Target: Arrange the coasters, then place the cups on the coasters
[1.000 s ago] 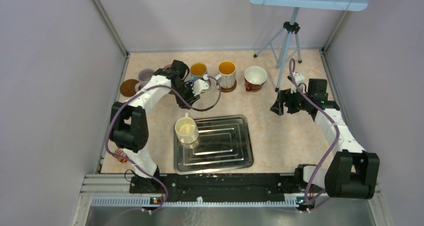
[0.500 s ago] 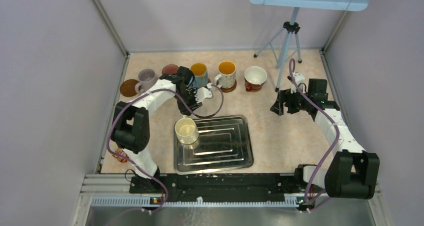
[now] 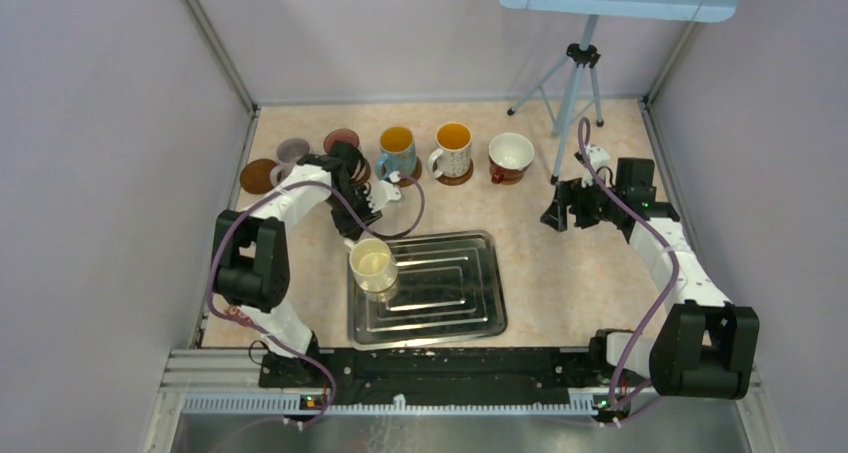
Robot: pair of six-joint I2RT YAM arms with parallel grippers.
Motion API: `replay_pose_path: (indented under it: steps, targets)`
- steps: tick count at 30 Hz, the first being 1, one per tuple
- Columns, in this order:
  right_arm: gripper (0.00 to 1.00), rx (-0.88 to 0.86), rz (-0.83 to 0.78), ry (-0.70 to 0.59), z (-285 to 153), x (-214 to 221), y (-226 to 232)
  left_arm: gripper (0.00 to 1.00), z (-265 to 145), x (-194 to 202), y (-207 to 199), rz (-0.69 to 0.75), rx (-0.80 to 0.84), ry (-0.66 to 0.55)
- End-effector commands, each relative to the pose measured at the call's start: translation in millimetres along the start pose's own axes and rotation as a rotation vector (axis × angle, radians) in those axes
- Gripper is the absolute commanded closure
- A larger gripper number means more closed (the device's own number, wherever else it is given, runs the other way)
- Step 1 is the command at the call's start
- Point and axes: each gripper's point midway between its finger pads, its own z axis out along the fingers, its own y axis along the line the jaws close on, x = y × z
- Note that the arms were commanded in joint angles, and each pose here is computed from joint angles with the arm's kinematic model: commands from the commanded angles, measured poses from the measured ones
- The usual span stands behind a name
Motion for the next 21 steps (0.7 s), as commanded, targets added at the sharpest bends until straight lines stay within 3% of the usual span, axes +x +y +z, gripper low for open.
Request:
replay_pose_path:
  steps: [1,7,11,16,21]
  targets:
    - [0.16,0.002,-0.034,-0.035,-5.0,-6.5,0.3,0.63,-17.9,9.3,-15.8,0.001,0.025,-0.031]
    - [0.16,0.001,-0.033,-0.035,-4.6,-6.4,0.2,0.61,-16.7,27.8,-39.3,0.009,0.076,-0.023]
    - [0.16,-0.001,-0.035,-0.036,-4.7,-7.0,0.6,0.57,-30.5,27.5,-28.9,-0.027,0.049,-0.072]
    - [0.16,-0.001,-0.038,-0.038,-5.7,-6.9,1.1,0.41,-69.2,28.7,-6.8,0.010,0.014,-0.191]
    - [0.16,-0.003,-0.037,-0.039,-5.5,-7.2,1.4,0.31,-69.3,59.0,-12.6,0.127,-0.023,-0.137]
